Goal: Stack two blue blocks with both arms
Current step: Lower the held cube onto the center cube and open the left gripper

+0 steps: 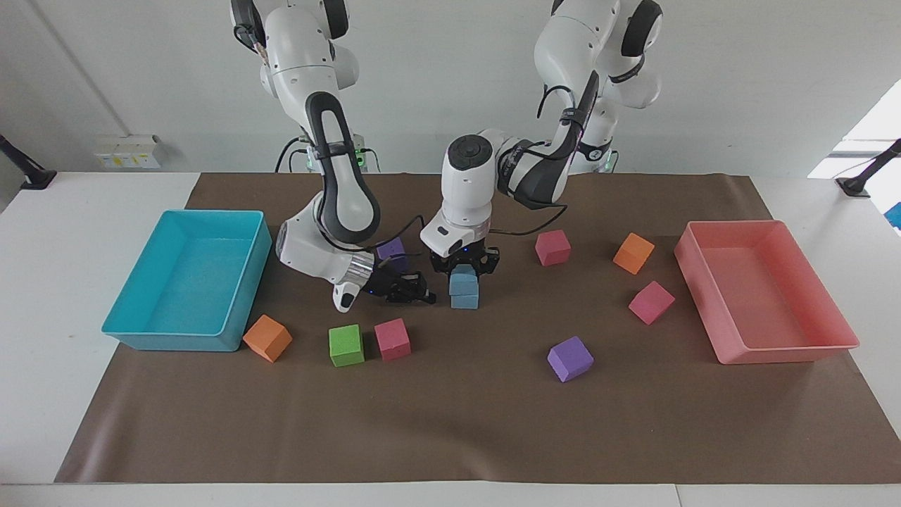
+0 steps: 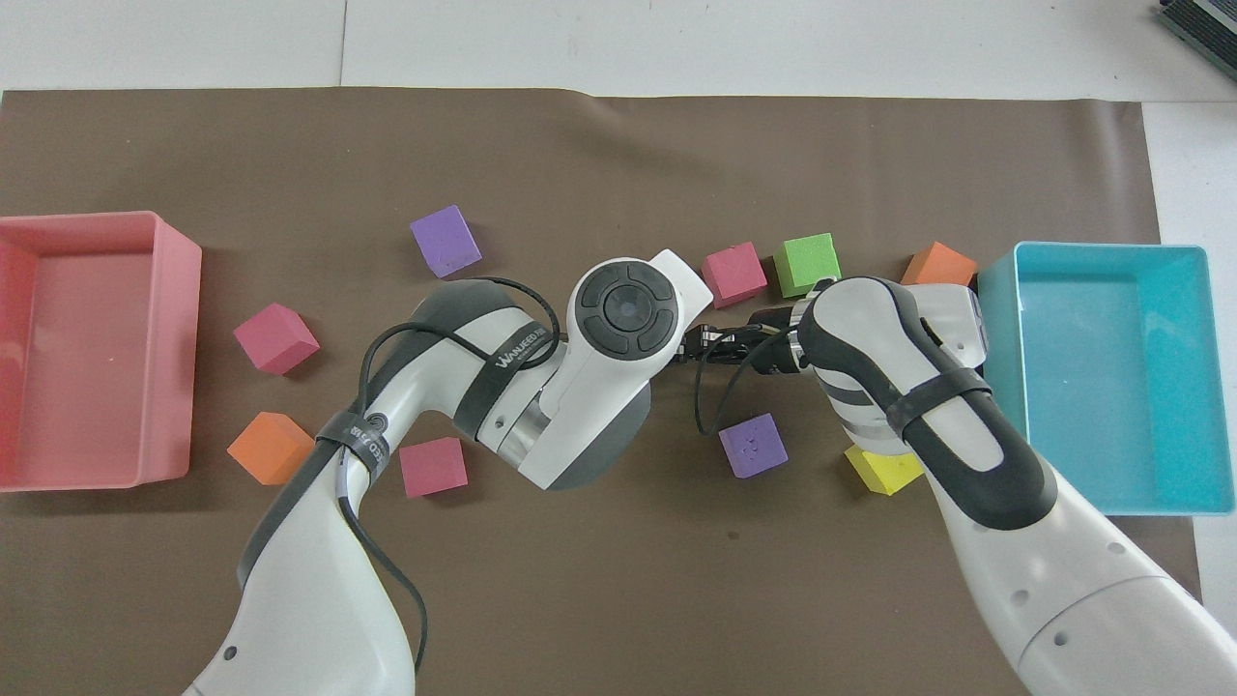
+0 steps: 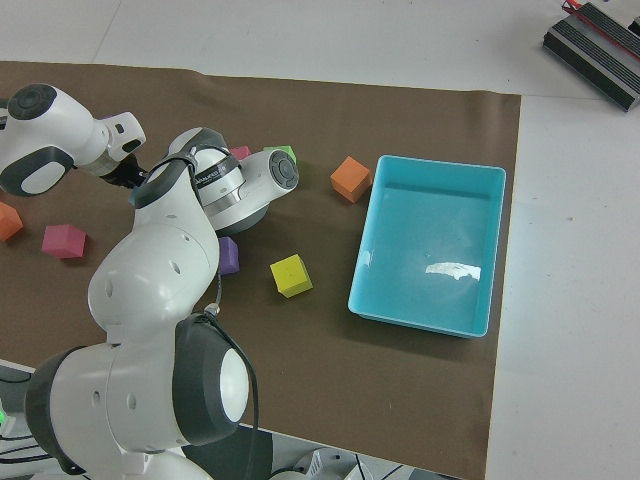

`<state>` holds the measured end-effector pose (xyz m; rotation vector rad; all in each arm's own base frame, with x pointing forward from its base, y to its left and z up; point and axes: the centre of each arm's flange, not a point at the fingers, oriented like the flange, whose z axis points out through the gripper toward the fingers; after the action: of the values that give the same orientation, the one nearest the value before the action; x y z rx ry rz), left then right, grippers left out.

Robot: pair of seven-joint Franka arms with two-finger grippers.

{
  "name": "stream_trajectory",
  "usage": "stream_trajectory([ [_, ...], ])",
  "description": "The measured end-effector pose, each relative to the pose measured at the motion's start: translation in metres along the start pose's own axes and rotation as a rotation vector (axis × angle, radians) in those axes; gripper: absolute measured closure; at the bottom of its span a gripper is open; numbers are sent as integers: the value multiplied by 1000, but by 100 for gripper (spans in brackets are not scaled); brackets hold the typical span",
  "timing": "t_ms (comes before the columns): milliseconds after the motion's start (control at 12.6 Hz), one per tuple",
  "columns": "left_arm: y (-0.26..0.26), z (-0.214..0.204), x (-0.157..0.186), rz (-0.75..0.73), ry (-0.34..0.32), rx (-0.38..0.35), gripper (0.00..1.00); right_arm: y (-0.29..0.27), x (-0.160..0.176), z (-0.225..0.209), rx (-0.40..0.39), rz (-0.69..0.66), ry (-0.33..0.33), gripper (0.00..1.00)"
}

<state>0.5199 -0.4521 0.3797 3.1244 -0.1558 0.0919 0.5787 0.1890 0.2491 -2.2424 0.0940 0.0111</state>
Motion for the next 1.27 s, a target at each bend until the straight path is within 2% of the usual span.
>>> stream_trajectory([
  [1109,-1,3,-1,-1,-4,4,44,-1,-1,1,1,-1,-3,99],
  [1268,-1,3,-1,-1,-5,4,39,-1,-1,1,1,-2,-3,99],
])
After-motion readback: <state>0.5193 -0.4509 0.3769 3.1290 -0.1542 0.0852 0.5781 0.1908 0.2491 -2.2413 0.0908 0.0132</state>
